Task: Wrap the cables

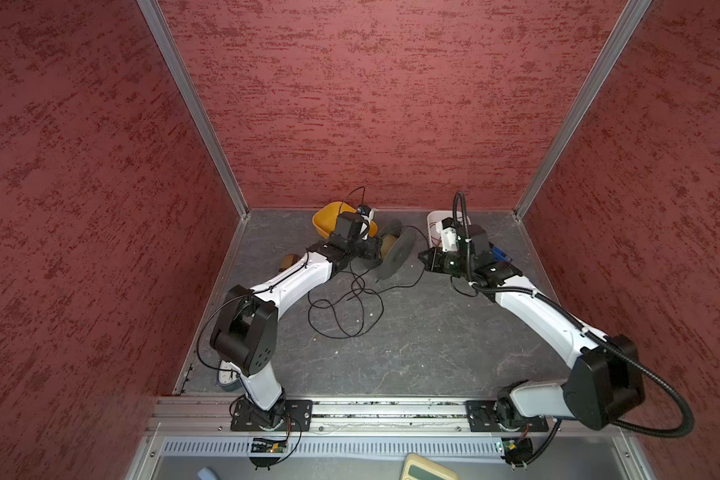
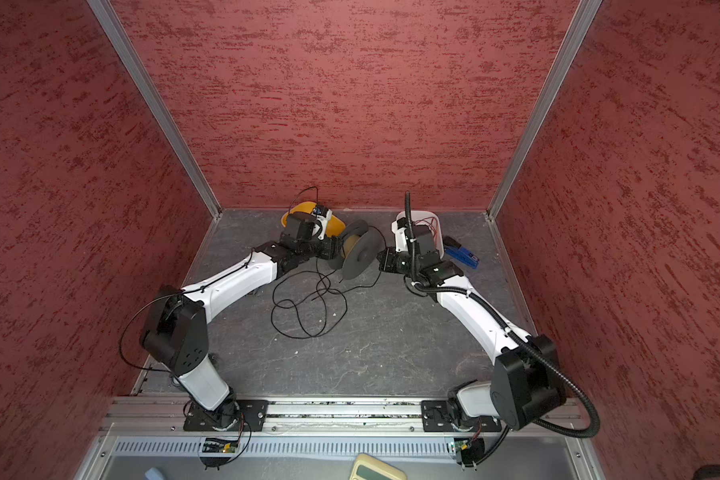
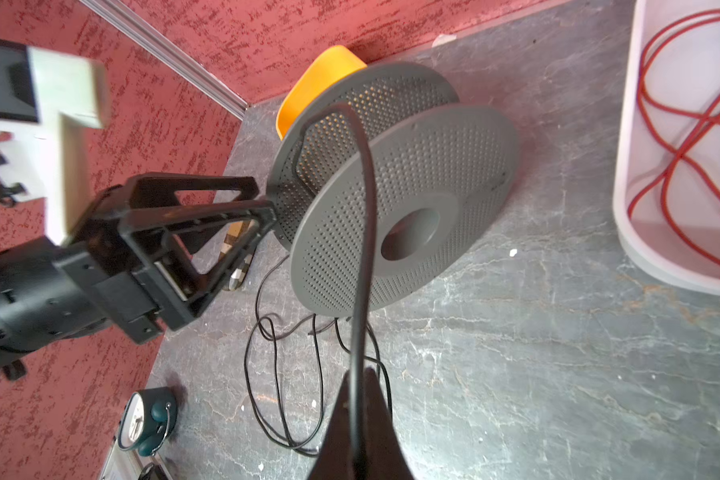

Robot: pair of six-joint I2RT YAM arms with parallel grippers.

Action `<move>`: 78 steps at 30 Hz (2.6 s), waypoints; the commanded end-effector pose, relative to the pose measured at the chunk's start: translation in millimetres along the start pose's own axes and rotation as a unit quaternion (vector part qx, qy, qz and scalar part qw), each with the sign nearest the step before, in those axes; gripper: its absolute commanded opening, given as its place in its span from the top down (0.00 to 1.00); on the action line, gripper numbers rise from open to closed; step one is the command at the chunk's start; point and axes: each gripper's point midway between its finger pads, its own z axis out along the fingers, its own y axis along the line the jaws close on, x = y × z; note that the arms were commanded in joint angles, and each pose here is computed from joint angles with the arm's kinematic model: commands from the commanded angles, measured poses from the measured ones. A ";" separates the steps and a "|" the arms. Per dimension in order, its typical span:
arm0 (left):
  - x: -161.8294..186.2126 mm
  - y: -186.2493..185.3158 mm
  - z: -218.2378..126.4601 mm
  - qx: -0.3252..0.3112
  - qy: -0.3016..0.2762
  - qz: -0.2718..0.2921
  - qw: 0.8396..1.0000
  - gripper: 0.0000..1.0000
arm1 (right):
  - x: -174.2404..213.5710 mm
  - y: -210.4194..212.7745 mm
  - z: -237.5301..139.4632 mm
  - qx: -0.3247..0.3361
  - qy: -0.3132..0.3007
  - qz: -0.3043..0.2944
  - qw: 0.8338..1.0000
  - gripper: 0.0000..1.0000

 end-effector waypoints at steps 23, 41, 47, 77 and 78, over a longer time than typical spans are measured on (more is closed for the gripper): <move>-27.0 -1.0 78.0 0.037 -0.030 0.056 0.997 0.81 | -28.8 -16.5 16.8 -0.019 -0.002 0.017 1.000 1.00; -30.6 -26.9 20.8 0.014 -0.032 0.099 0.994 1.00 | -22.8 -12.0 9.9 -0.017 0.036 -0.029 0.999 1.00; -12.1 -30.9 -1.5 0.004 -0.002 0.115 0.993 1.00 | -14.6 -8.6 10.2 -0.029 0.061 -0.037 0.997 0.78; 29.5 -31.1 -6.9 0.004 0.014 0.115 0.993 1.00 | 16.6 -7.4 35.8 -0.068 0.125 -0.035 0.989 0.83; 30.7 -31.0 -6.3 0.004 0.015 0.115 0.993 1.00 | 16.0 -7.0 35.5 -0.065 0.123 -0.037 0.990 0.88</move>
